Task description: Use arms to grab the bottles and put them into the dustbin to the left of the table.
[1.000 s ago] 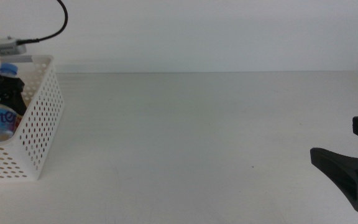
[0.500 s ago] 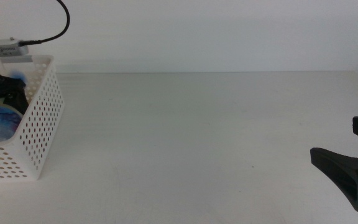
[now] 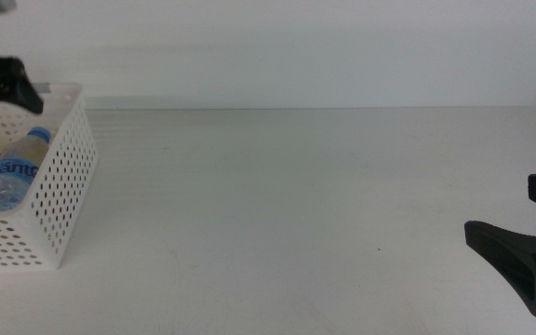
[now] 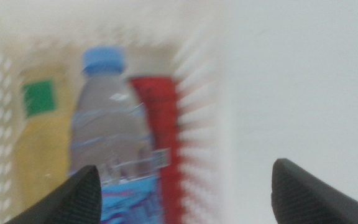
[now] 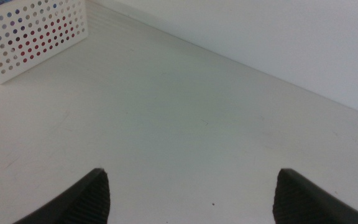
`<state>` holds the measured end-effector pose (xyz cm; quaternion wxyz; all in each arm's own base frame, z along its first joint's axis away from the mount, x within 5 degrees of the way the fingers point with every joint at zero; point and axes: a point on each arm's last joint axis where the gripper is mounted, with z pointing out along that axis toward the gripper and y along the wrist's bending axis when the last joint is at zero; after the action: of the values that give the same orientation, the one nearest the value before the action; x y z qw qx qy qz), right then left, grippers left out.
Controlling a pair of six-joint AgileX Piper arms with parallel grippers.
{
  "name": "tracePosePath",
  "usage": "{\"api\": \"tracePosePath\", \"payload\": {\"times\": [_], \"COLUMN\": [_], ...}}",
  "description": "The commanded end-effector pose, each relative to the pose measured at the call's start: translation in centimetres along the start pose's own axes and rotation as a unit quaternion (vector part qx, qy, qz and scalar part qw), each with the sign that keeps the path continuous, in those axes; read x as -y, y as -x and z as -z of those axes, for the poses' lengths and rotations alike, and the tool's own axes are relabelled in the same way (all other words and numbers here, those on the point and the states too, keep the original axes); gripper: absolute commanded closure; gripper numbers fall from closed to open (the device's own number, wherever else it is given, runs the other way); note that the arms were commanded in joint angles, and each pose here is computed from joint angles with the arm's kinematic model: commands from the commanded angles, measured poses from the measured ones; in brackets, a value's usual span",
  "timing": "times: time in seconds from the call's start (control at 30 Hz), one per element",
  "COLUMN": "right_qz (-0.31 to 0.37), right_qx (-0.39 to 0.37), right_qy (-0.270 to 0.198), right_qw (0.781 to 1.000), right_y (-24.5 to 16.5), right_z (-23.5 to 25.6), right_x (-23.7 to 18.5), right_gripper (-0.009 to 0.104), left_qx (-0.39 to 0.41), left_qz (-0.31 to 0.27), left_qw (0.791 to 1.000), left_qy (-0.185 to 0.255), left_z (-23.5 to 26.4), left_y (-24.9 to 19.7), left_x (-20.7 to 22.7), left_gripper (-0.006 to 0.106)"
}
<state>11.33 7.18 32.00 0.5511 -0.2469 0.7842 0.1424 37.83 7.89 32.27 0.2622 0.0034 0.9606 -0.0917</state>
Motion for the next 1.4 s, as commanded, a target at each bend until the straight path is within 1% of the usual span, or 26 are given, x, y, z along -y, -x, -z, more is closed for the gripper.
{"api": "tracePosePath", "payload": {"times": [0.0,0.07,0.23,0.37,0.5,0.6,0.8,0.93,1.07,1.37], "right_qz": [0.011,0.011,0.011,0.011,0.011,0.011,0.011,0.011,0.011,0.011], "right_qx": [0.047,0.047,0.047,0.047,0.047,0.047,0.047,0.047,0.047,0.047], "right_qy": [-0.001,-0.001,-0.001,-0.001,-0.001,-0.001,-0.001,-0.001,-0.001,-0.001], "right_qw": [0.999,0.999,0.999,0.999,0.999,0.999,0.999,0.999,0.999,0.999], "right_y": [1.4,1.4,1.4,1.4,1.4,1.4,1.4,1.4,1.4,1.4], "right_z": [0.3,0.3,0.3,0.3,0.3,0.3,0.3,0.3,0.3,0.3], "right_x": [0.0,0.0,0.0,0.0,0.0,0.0,0.0,0.0,0.0,0.0], "right_gripper": [0.026,0.026,0.026,0.026,0.026,0.026,0.026,0.026,0.026,0.026], "left_qx": [0.093,0.124,0.190,0.234,0.291,0.320,0.357,0.391,0.407,0.407], "left_qz": [-0.019,-0.038,-0.084,-0.121,-0.143,-0.159,-0.167,-0.158,-0.150,-0.132], "left_qw": [0.995,0.991,0.978,0.964,0.945,0.933,0.917,0.905,0.900,0.901], "left_qy": [-0.028,-0.036,-0.036,-0.040,-0.043,-0.051,-0.065,-0.055,-0.057,-0.069], "left_z": [4.1,4.8,7.0,8.7,10.2,11.1,11.6,12.1,12.7,12.7], "left_y": [0.8,0.4,-1.7,-4.3,-7.4,-10.1,-14.6,-16.2,-16.4,-16.4], "left_x": [2.7,4.2,8.2,10.9,13.0,14.0,14.6,14.1,14.1,14.1], "left_gripper": [0.010,0.010,0.010,0.010,0.010,0.010,0.010,0.011,0.013,0.016]}}
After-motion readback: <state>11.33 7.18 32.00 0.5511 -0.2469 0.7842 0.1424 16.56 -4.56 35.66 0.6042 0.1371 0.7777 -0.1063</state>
